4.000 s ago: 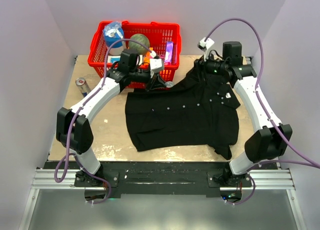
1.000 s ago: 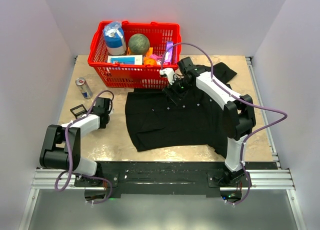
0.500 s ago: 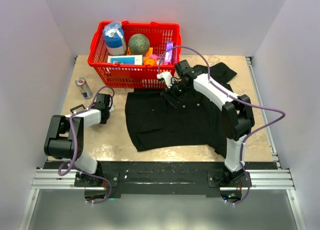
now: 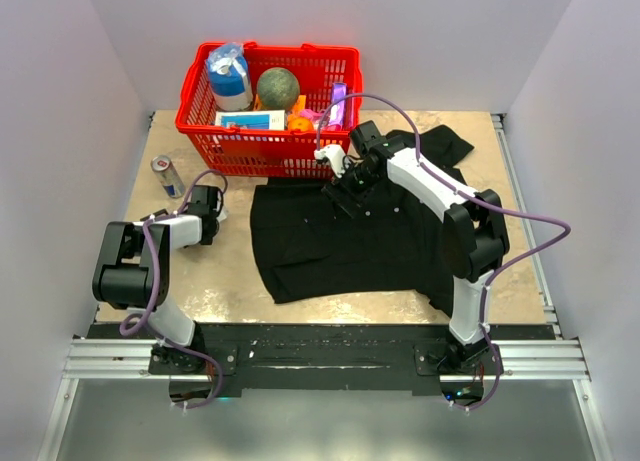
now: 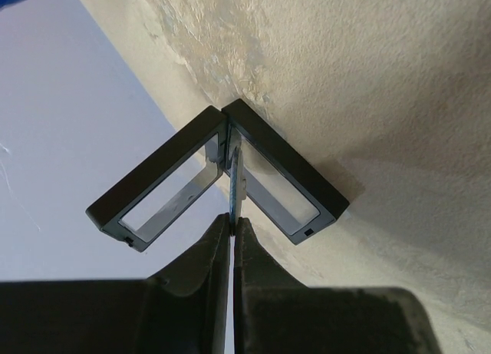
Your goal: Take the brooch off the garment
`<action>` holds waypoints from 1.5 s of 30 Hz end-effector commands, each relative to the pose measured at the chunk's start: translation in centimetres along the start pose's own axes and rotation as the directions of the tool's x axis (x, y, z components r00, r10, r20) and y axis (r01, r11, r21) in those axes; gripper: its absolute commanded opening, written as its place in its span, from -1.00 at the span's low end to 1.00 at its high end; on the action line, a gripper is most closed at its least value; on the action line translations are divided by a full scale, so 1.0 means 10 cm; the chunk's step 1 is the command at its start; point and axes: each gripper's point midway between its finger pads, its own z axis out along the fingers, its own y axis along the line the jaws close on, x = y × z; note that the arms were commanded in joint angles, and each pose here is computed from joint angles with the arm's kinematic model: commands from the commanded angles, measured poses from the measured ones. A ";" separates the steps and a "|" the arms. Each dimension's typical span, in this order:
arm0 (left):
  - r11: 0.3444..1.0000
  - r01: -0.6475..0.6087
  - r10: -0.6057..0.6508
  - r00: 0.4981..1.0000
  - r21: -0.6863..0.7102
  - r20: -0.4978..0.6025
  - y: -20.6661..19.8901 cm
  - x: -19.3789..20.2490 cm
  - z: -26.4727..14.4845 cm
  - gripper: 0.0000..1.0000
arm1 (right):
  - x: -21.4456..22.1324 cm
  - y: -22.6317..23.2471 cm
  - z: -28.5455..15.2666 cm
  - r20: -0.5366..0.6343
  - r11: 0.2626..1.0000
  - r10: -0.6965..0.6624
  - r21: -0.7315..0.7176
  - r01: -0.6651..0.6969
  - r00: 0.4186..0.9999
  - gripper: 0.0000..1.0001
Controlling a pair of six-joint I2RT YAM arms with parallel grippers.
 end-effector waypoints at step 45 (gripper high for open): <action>0.993 0.025 -0.021 0.999 0.112 -0.044 -0.10 -0.02 0.06 -0.71 | -0.03 -0.04 -0.02 0.016 0.999 -0.036 0.020 0.036 0.999 0.74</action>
